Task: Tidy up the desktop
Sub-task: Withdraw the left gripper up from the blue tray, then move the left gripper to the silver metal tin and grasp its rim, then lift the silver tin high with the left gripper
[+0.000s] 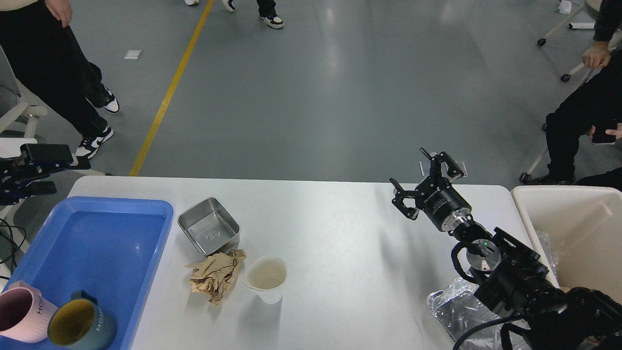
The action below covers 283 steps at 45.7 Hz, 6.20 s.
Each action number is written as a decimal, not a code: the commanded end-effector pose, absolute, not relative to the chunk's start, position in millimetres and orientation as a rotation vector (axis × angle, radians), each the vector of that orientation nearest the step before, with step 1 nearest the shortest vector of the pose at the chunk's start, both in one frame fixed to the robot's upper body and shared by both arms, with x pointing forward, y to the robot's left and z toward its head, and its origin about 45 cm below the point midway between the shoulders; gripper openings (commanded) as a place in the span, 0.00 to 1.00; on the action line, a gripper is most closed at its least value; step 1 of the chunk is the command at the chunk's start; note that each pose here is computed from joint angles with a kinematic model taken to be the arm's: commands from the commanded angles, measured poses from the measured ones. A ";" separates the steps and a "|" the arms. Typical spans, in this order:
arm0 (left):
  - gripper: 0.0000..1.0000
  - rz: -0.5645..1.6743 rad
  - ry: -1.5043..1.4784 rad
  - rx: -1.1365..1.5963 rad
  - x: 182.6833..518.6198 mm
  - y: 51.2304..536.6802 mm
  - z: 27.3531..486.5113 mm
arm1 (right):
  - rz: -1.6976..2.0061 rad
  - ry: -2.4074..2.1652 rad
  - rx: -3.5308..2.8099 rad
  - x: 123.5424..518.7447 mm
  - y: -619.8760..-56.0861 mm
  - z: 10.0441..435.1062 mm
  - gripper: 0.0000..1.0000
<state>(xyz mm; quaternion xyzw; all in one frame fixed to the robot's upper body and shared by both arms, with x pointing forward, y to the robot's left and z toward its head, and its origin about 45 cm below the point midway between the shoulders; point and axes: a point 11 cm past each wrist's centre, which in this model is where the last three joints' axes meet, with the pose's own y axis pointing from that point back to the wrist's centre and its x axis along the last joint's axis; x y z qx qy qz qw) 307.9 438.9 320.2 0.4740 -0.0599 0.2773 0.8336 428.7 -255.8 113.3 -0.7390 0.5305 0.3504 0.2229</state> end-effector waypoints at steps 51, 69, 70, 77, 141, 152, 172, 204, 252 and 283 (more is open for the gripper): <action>0.93 0.618 -0.161 1.042 259.2 458.6 330.7 | 0.965 1.463 -2.044 429.0 -255.6 114.0 1.00; 0.93 0.813 -0.089 1.054 333.5 376.6 158.8 | 0.953 1.425 -2.057 431.6 -249.7 121.1 1.00; 0.93 0.808 -0.088 1.048 336.7 368.9 152.3 | 0.953 1.425 -2.057 431.6 -249.7 121.1 1.00; 0.93 0.802 -0.078 1.015 341.4 341.0 134.4 | 0.956 1.429 -2.055 430.5 -250.4 119.4 1.00; 0.70 0.832 -0.080 1.123 355.9 272.7 64.6 | 0.959 1.439 -2.071 428.3 -250.1 116.2 1.00; 0.61 0.802 -0.094 1.139 353.1 256.4 54.8 | 0.959 1.445 -2.070 427.8 -252.2 115.5 1.00; 0.40 0.794 -0.088 1.139 349.3 254.7 51.1 | 0.967 1.448 -2.067 424.8 -252.9 111.9 1.00; 0.26 0.773 -0.117 1.167 349.9 260.2 52.2 | 0.968 1.446 -2.067 424.8 -252.0 111.8 1.00; 0.00 0.618 -0.247 1.178 364.9 271.0 108.2 | 0.969 1.437 -2.069 426.0 -248.2 113.2 1.00; 0.00 0.445 -0.589 1.101 378.3 319.4 435.8 | 0.954 1.436 -2.078 429.7 -249.2 118.0 1.00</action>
